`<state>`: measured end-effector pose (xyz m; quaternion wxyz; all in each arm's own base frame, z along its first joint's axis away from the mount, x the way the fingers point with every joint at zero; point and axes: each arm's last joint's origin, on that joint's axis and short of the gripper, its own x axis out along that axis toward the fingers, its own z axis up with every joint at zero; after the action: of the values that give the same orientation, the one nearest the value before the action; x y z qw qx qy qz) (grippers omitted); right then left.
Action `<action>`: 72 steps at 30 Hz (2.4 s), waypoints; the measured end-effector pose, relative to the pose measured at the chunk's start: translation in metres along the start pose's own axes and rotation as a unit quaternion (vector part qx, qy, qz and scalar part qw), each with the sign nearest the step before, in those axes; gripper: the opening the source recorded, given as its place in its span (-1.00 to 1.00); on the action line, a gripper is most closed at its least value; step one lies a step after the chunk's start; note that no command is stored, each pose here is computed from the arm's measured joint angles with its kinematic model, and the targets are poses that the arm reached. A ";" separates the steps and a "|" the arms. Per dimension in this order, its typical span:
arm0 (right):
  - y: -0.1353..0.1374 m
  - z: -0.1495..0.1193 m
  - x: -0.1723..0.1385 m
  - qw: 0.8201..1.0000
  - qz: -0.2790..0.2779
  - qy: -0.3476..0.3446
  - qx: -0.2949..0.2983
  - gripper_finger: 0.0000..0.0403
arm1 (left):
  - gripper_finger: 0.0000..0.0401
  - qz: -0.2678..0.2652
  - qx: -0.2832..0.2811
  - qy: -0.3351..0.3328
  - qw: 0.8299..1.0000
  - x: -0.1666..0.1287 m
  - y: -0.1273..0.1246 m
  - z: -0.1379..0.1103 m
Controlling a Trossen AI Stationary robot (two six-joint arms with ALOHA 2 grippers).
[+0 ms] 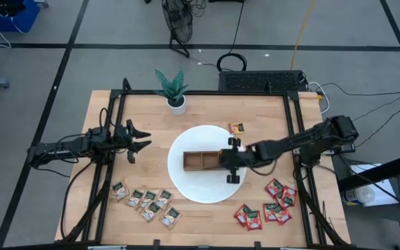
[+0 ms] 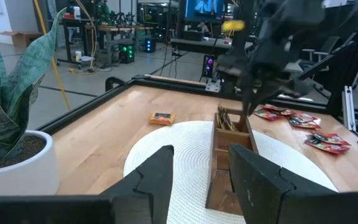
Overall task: Pick & Place Tea
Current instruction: Put the yellow tea bag into the right section of the wooden organizer
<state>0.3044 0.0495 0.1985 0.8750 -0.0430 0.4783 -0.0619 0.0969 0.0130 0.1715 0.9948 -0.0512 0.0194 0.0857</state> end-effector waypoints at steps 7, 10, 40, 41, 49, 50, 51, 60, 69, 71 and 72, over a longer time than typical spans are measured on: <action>-0.010 -0.014 0.019 0.996 0.017 0.088 0.004 -1.00 | -0.22 0.000 0.000 0.000 1.000 0.000 0.000 0.000; -0.008 -0.014 0.019 0.995 0.040 0.088 0.003 -1.00 | -0.22 0.000 0.000 0.000 1.000 0.000 0.000 0.000; 0.012 -0.018 0.035 0.991 -0.073 0.098 -0.055 -1.00 | -0.22 0.000 0.000 0.000 1.000 0.000 0.000 0.000; 0.013 -0.018 0.034 0.991 -0.078 0.096 -0.057 -1.00 | -0.22 0.000 0.000 0.000 1.000 0.000 0.000 0.000; 0.014 -0.018 0.027 0.991 -0.078 0.094 -0.059 -1.00 | -0.22 0.000 0.000 0.000 1.000 0.000 0.000 0.000; 0.015 -0.017 0.023 0.991 -0.077 0.092 -0.061 -1.00 | -0.22 0.000 0.000 0.000 1.000 0.000 0.000 0.000; 0.015 -0.017 0.017 0.991 -0.077 0.087 -0.061 -1.00 | -0.22 0.000 0.000 0.000 1.000 0.000 0.000 0.000; -0.013 -0.019 -0.050 0.981 -0.191 -0.008 -0.004 -0.96 | -0.22 0.000 0.000 0.000 1.000 0.000 0.000 0.000; -0.091 -0.069 -0.036 0.972 -0.193 -0.015 0.136 -0.26 | -0.22 0.000 0.000 0.000 1.000 0.000 0.000 0.000; -0.108 -0.079 -0.025 0.967 -0.187 -0.027 0.171 -0.08 | -0.22 0.000 0.000 0.000 1.000 0.000 0.000 0.000; -0.116 -0.083 -0.020 0.965 -0.183 -0.029 0.186 0.01 | -0.22 0.000 0.000 0.000 1.000 0.000 0.000 0.000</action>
<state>0.2162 -0.0638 0.1861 0.8550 0.0322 0.4164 -0.3075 0.0968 0.0130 0.1717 0.9948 -0.0512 0.0190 0.0856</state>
